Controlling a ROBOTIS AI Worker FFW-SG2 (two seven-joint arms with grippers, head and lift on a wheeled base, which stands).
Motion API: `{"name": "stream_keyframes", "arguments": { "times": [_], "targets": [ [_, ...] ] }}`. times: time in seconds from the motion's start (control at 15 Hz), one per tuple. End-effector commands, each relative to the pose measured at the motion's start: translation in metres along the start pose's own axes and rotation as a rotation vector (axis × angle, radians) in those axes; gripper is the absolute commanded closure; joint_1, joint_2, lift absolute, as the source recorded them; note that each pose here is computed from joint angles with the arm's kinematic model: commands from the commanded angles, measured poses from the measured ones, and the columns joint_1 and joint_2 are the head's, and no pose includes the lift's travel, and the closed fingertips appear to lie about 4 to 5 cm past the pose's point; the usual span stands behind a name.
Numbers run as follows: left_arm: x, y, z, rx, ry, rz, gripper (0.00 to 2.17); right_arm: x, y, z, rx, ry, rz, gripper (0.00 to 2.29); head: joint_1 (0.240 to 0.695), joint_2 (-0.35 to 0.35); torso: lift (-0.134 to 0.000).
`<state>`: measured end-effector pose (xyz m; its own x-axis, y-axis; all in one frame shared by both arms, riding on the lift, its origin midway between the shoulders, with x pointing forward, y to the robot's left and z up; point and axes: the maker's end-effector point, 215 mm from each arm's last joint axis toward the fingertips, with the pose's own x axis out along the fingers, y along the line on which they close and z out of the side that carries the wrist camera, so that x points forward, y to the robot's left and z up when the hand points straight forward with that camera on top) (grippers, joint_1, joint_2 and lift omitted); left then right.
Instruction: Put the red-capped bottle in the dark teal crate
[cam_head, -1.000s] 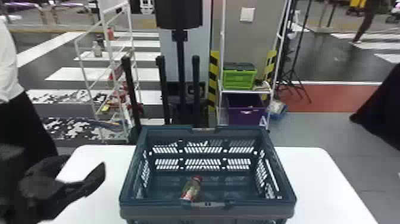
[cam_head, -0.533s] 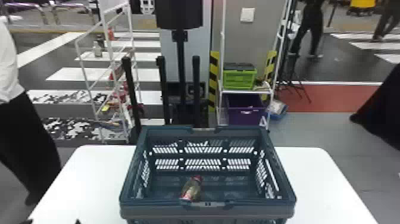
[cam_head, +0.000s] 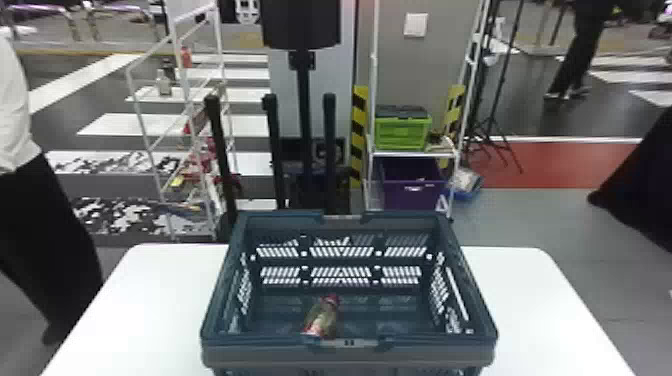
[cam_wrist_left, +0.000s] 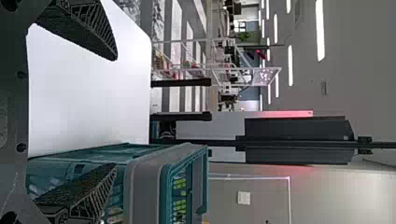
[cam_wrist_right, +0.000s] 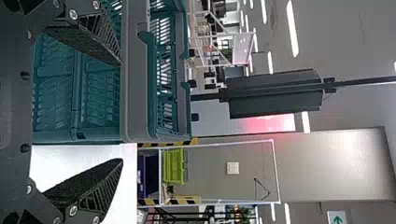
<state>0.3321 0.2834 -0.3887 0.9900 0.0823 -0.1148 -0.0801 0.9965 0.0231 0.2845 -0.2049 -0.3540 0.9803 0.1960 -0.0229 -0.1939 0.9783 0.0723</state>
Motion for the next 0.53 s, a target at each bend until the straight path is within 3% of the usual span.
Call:
{"name": "stream_keyframes", "arguments": {
  "times": [0.0,0.47],
  "targets": [
    [-0.0001,-0.0101,-0.0056,0.001,0.02,-0.013,0.07,-0.0002,-0.0003,-0.002,0.001,0.004,0.001,0.15,0.499,0.0,0.0],
    [-0.001,-0.0071,-0.0061,-0.001,0.026,0.006,0.07,-0.0007,0.0006,-0.0029,0.003,0.005,0.008,0.15,0.499,0.0,0.0]
  ]
}}
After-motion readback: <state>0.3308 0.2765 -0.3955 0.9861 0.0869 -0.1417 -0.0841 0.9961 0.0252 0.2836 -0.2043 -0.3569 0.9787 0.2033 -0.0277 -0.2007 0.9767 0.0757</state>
